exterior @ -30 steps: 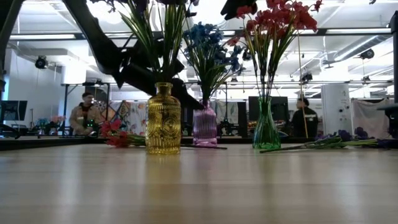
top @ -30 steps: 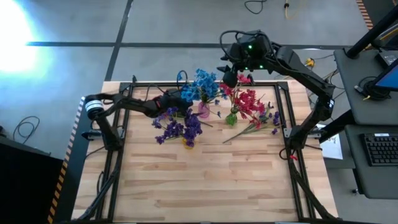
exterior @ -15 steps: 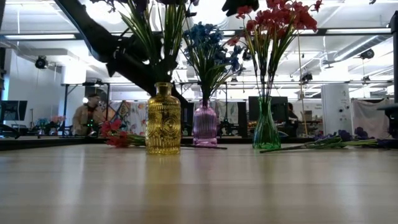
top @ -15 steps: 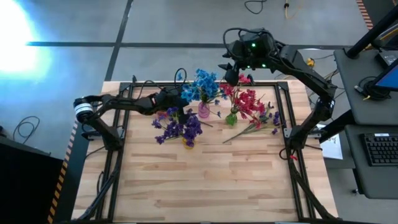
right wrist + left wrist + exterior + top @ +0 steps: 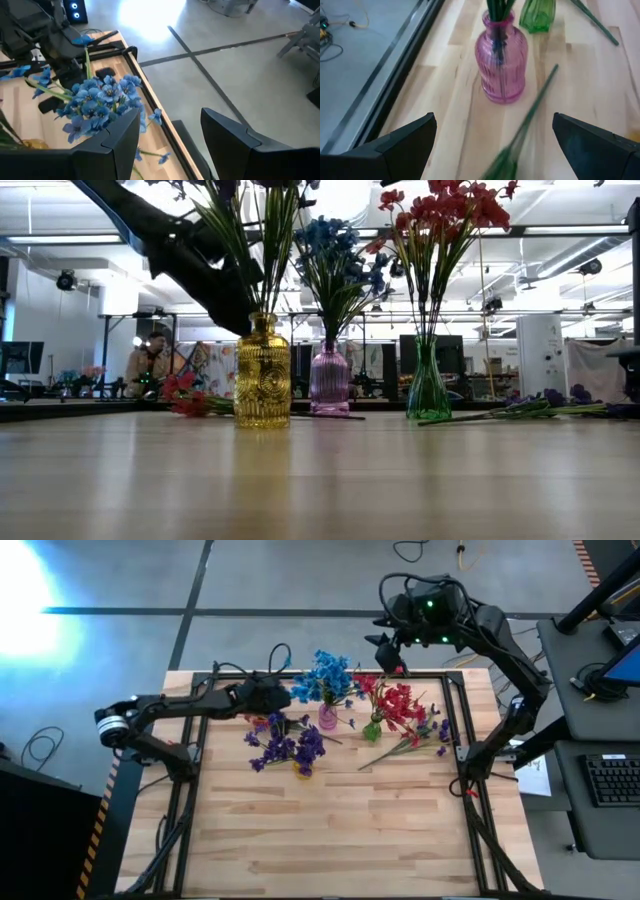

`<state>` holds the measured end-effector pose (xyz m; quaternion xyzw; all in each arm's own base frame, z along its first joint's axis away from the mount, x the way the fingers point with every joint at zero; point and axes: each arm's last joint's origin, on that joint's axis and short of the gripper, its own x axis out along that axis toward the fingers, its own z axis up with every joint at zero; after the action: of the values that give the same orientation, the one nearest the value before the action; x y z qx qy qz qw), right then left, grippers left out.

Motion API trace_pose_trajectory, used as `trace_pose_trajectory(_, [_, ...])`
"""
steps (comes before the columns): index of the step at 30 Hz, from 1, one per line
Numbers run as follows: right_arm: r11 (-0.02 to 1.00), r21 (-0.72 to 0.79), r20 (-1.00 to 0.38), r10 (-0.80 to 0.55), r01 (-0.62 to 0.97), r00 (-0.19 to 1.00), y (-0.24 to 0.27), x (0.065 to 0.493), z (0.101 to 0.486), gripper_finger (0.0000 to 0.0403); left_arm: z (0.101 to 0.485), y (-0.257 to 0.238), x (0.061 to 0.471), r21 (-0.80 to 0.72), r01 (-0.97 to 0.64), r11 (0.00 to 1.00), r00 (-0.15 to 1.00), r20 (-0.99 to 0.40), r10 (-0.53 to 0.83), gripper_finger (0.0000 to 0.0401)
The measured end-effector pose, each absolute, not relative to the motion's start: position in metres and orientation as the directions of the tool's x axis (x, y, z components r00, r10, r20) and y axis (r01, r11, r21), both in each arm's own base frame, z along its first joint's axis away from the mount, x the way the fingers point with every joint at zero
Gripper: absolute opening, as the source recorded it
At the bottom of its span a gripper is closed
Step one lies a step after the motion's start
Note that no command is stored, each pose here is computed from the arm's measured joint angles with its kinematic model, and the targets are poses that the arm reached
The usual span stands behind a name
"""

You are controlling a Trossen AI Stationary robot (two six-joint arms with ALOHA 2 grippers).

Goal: Sort flowers into vase by color
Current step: Put the violet flowers into the yellow vase

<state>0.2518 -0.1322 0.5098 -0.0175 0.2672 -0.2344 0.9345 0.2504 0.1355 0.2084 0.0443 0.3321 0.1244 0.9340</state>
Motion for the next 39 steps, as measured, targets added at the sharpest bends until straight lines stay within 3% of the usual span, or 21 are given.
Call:
trace_pose_trajectory(6, [0.886, -0.138, -0.475, -0.452, 0.443, 0.756, -0.126, 0.241, 0.522, 0.0203, 0.232, 0.129, 0.232, 0.225, -0.288, 0.931, 0.697, -0.617, 0.365, 0.0382])
trace_pose_trajectory(11, [0.889, -0.133, -0.460, -0.447, 0.438, 0.767, -0.119, 0.233, 0.531, 0.0203, 0.274, 0.125, 0.218, 0.293, -0.367, 0.883, 0.633, -0.617, 0.468, 0.0382])
trace_pose_trajectory(20, [0.918, -0.082, -0.484, -0.376, 0.387, 0.790, -0.092, 0.223, 0.535, 0.0203, 0.336, 0.109, 0.196, 0.206, -0.424, 0.882, 0.527, -0.735, 0.425, 0.0382])
trace_pose_trajectory(26, [0.940, 0.004, -0.458, -0.301, 0.341, 0.836, -0.061, 0.201, 0.545, 0.0203, 0.371, 0.076, 0.195, 0.150, -0.384, 0.911, 0.630, -0.678, 0.378, 0.0375])
trace_pose_trajectory(33, [0.957, 0.121, -0.518, -0.167, 0.265, 0.839, -0.029, 0.190, 0.542, 0.0203, 0.397, 0.006, 0.209, 0.230, -0.348, 0.909, 0.722, -0.552, 0.416, 0.0363])
trace_pose_trajectory(39, [0.968, 0.207, -0.533, -0.007, 0.138, 0.846, 0.007, 0.189, 0.541, 0.0203, 0.408, -0.054, 0.224, 0.161, -0.256, 0.953, 0.837, -0.457, 0.302, 0.0362])
